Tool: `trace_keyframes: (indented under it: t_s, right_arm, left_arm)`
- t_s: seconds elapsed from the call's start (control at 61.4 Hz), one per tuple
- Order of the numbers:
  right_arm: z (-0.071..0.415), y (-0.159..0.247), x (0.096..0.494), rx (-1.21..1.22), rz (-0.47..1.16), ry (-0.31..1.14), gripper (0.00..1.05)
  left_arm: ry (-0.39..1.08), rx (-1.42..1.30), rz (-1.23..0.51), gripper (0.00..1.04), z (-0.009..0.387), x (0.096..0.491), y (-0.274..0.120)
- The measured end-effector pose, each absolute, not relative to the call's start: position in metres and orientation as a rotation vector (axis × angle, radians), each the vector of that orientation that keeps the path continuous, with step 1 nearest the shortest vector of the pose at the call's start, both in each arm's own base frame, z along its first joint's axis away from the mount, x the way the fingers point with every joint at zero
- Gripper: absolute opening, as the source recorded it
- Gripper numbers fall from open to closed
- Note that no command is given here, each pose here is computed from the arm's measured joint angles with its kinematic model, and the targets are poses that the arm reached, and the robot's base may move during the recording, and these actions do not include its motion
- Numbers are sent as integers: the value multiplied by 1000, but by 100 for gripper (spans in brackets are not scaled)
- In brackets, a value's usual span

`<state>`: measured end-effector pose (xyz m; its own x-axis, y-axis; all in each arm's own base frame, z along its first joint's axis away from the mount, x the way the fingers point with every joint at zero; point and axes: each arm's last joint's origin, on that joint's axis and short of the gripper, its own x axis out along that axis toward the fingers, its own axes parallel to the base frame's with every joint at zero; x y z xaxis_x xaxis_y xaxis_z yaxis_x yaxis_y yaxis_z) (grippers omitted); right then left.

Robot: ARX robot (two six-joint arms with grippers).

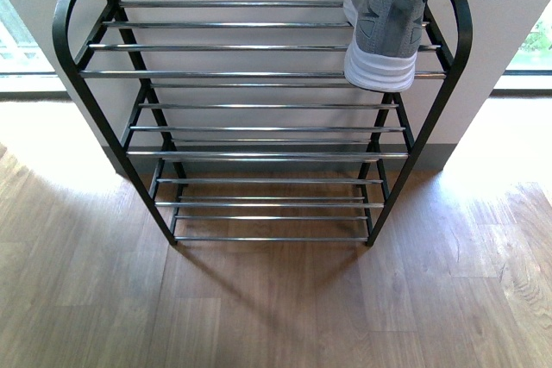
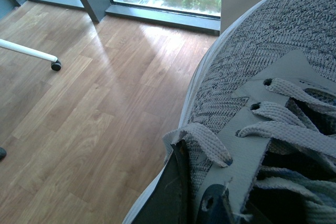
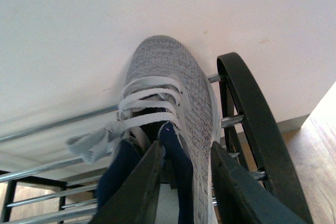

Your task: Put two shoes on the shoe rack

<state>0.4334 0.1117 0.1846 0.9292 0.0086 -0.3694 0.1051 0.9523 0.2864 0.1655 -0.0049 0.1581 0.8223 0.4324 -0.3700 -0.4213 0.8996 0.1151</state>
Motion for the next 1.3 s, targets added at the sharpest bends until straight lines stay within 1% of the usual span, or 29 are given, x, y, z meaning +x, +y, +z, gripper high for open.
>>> trace_keyframes:
  t_s: [0.081,0.13,0.195,0.31,0.342,0.407,0.472,0.538,0.603,0.668,0.701,0.815,0.847,1.026,1.14,1.303]
  right_arm:
    - [201,105,419,284,-33,358,47]
    - [213,98,408,249,-31,341,57]
    - [222,88,393,180,-41,316,68]
    - [230,63,364,9,-53,221,87]
    - [230,56,357,-8,-44,185,89]
    - [231,40,335,8,-15,36,75]
    - [226,33,315,12,-10,-16,63]
    - [219,30,302,11,0,-16,54]
    - [207,26,280,7,9,2,39]
    - [201,23,267,5,10,9,28]
    - [199,21,263,5,7,10,24]
    - [193,16,243,5,-3,9,5]
    - [192,15,238,2,-3,10,1]
    - [184,7,214,2,27,11,1]
    - [180,0,200,3,-3,9,1]
    - [175,0,182,2,0,14,1]
  left_arm:
    - [400,29,454,1,158,165,-5]
    - [400,29,454,1,158,165,-5]
    - [400,29,454,1,158,165,-5]
    - [400,29,454,1,158,165,-5]
    - [400,29,454,1,158,165,-5]
    - [400,29,455,1,158,165,-5]
    - [400,29,454,1,158,165,-5]
    - [401,28,453,1,158,166,-5]
    - [401,28,453,1,158,166,-5]
    - [400,29,454,1,158,165,-5]
    - [400,29,454,1,158,165,-5]
    - [400,29,454,1,158,165,-5]
    - [401,28,453,1,158,166,-5]
    - [400,29,454,1,158,165,-5]
    - [400,29,455,1,158,165,-5]
    - [401,28,453,1,158,166,-5]
